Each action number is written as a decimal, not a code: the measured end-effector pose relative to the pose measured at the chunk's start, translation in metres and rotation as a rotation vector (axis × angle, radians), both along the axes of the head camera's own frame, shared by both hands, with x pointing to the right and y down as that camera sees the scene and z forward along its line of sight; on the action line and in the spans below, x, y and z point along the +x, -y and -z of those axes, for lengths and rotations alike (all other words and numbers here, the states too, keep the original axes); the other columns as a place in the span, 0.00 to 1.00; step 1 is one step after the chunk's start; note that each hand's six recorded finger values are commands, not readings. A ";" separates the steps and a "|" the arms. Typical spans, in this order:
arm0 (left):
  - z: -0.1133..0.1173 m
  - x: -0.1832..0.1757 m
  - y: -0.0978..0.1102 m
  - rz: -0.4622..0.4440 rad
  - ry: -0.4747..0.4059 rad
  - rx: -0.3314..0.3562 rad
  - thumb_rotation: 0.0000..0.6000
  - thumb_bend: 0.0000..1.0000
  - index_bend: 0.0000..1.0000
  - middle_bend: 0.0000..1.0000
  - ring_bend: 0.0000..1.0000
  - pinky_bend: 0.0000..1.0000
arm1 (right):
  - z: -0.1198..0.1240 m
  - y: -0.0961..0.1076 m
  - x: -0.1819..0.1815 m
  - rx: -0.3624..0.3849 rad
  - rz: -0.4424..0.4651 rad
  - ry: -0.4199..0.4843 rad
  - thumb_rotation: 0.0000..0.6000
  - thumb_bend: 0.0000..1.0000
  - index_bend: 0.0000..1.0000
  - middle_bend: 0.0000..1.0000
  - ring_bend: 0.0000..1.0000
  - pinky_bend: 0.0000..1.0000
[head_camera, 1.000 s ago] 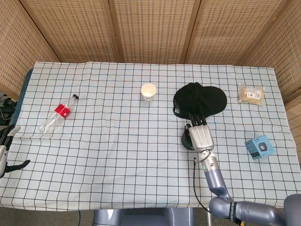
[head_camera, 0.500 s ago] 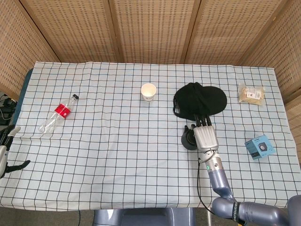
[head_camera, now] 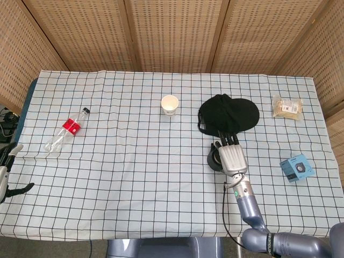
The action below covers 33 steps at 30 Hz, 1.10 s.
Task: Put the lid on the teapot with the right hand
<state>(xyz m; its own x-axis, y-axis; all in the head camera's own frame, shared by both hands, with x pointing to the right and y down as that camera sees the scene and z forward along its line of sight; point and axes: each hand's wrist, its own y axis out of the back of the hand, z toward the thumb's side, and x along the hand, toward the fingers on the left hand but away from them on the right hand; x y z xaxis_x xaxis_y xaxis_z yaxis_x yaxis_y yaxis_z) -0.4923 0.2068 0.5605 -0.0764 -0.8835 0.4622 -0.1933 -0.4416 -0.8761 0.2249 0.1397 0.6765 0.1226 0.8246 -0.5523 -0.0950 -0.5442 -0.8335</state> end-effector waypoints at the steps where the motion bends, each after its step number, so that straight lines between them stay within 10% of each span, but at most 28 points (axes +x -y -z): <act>1: 0.000 0.000 0.000 0.000 0.000 0.000 1.00 0.03 0.00 0.00 0.00 0.00 | 0.000 0.000 0.001 0.000 -0.001 -0.002 1.00 0.33 0.29 0.00 0.00 0.00; 12: 0.000 0.001 0.000 -0.003 0.002 -0.002 1.00 0.03 0.00 0.00 0.00 0.00 | 0.012 -0.014 0.006 0.006 -0.004 0.013 1.00 0.78 0.34 0.00 0.00 0.00; 33: 0.003 0.003 -0.001 -0.011 0.002 0.007 1.00 0.03 0.00 0.00 0.00 0.00 | 0.000 -0.035 0.005 -0.049 -0.007 0.016 1.00 0.77 0.36 0.00 0.00 0.00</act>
<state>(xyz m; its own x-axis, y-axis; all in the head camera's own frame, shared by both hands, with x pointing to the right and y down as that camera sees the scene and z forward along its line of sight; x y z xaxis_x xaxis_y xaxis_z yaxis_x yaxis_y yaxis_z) -0.4889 0.2083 0.5579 -0.0681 -0.8874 0.4559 -0.1867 -0.4376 -0.8796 0.2300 0.1749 0.6769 0.1262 0.7976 -0.5898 -0.0782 -0.5847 -0.8075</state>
